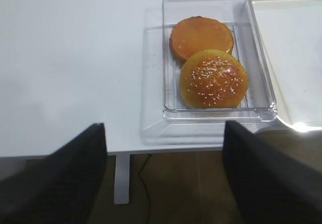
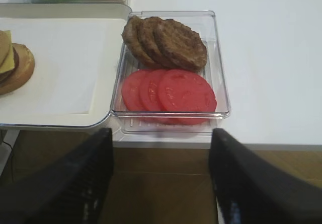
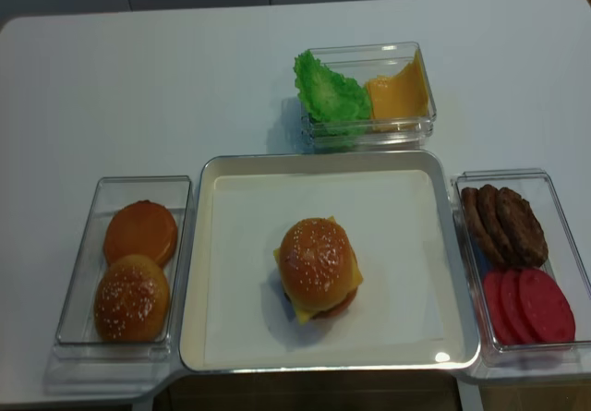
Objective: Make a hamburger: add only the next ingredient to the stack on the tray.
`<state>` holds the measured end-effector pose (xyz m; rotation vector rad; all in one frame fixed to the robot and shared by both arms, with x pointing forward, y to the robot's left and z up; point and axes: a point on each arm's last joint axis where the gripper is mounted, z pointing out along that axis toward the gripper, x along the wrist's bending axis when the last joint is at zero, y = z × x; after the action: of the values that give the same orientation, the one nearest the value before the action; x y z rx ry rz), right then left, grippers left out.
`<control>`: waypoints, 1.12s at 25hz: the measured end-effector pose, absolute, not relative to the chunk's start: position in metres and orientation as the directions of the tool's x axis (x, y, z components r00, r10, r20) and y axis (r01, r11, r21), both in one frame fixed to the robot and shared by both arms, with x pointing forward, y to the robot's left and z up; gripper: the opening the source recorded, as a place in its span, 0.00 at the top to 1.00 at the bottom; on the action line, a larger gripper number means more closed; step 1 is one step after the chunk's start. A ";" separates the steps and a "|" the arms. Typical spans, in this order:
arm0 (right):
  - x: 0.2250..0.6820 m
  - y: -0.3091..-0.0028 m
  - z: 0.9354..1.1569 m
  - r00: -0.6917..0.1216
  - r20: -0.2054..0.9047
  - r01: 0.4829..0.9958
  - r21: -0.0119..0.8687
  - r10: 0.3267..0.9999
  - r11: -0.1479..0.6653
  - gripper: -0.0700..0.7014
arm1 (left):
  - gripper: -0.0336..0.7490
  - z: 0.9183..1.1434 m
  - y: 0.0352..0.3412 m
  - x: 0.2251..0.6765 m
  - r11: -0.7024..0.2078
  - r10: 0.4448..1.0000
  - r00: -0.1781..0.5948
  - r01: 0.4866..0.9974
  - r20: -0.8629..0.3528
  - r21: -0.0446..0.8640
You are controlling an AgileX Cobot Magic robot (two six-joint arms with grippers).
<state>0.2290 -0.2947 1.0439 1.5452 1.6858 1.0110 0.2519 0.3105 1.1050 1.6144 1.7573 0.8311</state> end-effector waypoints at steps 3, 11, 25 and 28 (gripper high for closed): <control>0.229 -0.295 1.044 -0.113 0.047 0.509 0.861 0.992 0.017 0.30 | 0.28 1.087 0.311 0.243 0.063 0.997 -0.076 0.617 -0.020 0.785; 0.229 -0.295 1.044 -0.113 0.047 0.509 0.861 0.992 0.017 0.30 | 0.33 1.045 0.311 0.223 0.073 0.997 -0.064 0.579 -0.045 0.812; 0.229 -0.295 1.044 -0.113 0.047 0.509 0.861 0.992 0.017 0.30 | 0.34 1.040 0.308 0.227 0.050 0.999 -0.027 0.562 -0.042 0.826; 0.229 -0.295 1.044 -0.113 0.047 0.509 0.861 0.992 0.017 0.30 | 0.34 1.040 0.308 0.227 0.047 0.999 -0.025 0.560 -0.040 0.827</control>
<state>0.2290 -0.2947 1.0439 1.5452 1.6858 1.0110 0.2271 0.3084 1.0398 1.5878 1.6629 0.8413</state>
